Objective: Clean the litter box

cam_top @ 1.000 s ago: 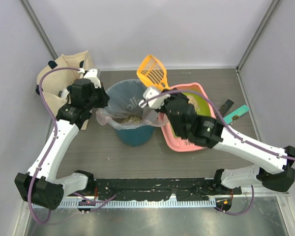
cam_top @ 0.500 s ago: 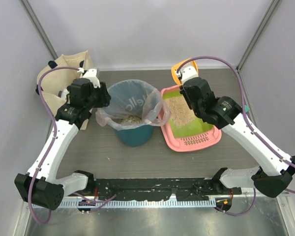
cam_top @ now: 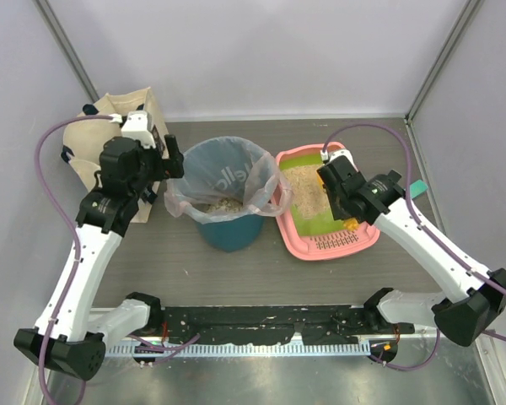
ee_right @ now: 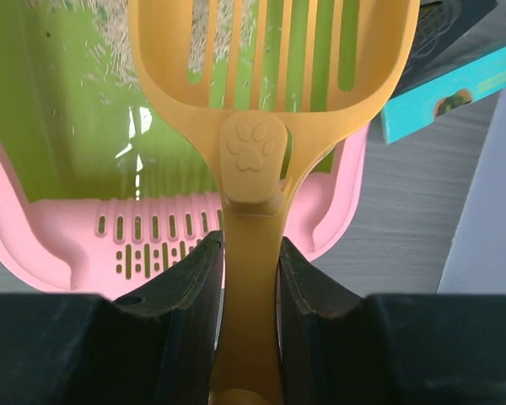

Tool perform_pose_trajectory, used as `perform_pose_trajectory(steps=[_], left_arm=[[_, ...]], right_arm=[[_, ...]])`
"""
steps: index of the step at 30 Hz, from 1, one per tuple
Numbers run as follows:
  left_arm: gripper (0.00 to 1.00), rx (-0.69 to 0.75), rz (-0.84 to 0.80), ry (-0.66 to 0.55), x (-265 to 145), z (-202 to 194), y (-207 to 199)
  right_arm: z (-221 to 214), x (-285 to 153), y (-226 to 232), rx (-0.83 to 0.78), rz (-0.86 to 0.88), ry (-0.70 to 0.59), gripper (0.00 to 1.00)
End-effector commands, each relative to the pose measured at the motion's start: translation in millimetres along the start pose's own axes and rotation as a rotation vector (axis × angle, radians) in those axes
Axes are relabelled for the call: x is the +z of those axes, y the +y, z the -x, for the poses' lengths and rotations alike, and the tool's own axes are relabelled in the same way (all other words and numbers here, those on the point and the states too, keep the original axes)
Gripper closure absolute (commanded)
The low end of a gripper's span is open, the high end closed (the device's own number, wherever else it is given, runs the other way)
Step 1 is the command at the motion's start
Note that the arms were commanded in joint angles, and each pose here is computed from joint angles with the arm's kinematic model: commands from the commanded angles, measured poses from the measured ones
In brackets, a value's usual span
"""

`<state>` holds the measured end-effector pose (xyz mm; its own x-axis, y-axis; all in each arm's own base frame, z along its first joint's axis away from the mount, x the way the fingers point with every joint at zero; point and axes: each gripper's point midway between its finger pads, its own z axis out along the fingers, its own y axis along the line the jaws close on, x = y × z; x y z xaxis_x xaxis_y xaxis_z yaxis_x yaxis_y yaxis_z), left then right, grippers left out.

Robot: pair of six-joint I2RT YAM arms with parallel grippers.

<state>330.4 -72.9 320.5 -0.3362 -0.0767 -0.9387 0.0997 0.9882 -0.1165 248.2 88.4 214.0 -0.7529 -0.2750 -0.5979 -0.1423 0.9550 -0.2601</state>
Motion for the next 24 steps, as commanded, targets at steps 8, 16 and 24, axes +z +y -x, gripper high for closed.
perform_pose_trajectory(steps=[8,16,24], left_arm=[[0.02,-0.034,-0.024,-0.075,-3,65,-16],[0.00,-0.029,-0.070,-0.093,41,78,-32],[0.00,-0.062,-0.096,-0.280,97,116,-45]], right_arm=[[-23,11,25,0.037,0.117,0.131,0.99],[-54,32,56,0.078,0.290,0.326,0.99],[-29,45,82,0.130,0.343,0.410,0.99]])
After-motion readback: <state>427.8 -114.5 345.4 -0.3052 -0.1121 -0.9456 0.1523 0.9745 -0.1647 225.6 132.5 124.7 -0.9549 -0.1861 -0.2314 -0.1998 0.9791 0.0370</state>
